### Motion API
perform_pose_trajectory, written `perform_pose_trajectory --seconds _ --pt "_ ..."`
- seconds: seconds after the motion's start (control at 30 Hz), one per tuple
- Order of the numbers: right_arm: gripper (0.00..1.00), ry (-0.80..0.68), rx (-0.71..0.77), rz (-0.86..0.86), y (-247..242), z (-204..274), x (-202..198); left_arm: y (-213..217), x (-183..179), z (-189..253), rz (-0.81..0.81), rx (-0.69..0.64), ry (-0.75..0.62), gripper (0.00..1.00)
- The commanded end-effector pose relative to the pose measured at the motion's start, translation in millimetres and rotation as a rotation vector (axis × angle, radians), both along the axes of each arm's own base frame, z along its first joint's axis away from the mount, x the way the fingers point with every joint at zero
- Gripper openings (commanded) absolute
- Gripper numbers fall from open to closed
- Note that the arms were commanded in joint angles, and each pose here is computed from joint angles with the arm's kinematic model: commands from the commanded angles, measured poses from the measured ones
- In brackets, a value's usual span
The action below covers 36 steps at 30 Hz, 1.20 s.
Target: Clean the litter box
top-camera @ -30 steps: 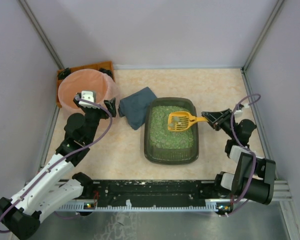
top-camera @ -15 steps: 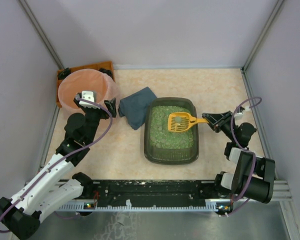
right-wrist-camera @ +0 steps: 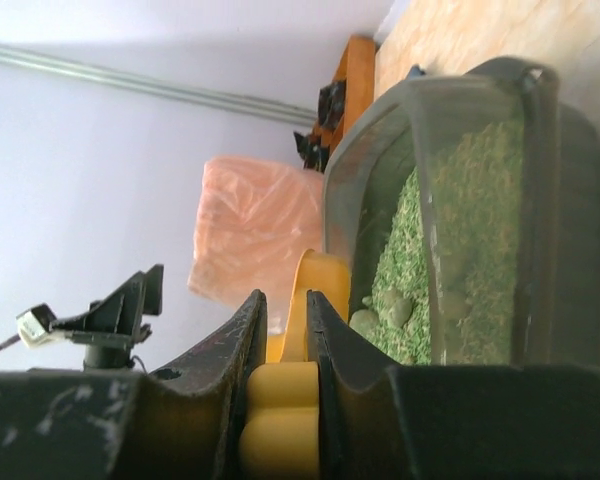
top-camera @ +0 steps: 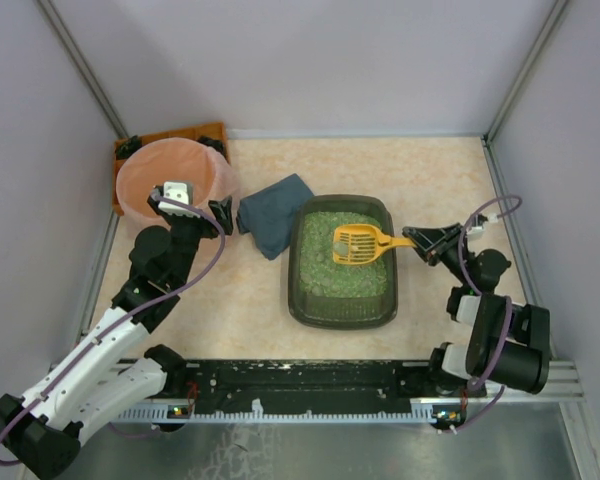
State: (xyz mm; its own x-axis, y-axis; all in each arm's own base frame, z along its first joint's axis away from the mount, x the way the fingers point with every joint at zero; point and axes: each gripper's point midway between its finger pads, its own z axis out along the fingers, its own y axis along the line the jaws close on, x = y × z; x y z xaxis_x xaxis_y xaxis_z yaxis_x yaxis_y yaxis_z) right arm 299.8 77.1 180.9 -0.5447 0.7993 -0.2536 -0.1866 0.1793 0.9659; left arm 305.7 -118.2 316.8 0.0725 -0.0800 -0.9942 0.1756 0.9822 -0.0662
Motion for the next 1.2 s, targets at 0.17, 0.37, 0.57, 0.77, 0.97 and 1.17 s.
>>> perform_pose_trajectory --seconds 0.17,0.37,0.57,0.77,0.97,1.17 --pt "0.00 -0.077 0.008 -0.025 -7 10 0 -1 0 17 -0.005 -0.023 -0.031 0.96" --pt "0.00 -0.115 0.025 0.020 3 19 -3 -1 1 16 -0.003 -0.022 -0.031 0.96" --pt "0.00 -0.121 0.025 0.030 8 19 -4 -2 1 15 -0.006 -0.020 -0.029 0.96" --pt "0.00 -0.117 0.042 0.007 5 21 -4 6 -3 23 0.024 -0.057 -0.036 0.97" --pt "0.00 -0.149 0.077 0.015 6 44 0 7 -14 30 0.001 -0.105 -0.001 0.98" --pt "0.00 -0.097 0.004 -0.020 18 67 21 17 -37 22 -0.014 -0.104 0.061 0.98"
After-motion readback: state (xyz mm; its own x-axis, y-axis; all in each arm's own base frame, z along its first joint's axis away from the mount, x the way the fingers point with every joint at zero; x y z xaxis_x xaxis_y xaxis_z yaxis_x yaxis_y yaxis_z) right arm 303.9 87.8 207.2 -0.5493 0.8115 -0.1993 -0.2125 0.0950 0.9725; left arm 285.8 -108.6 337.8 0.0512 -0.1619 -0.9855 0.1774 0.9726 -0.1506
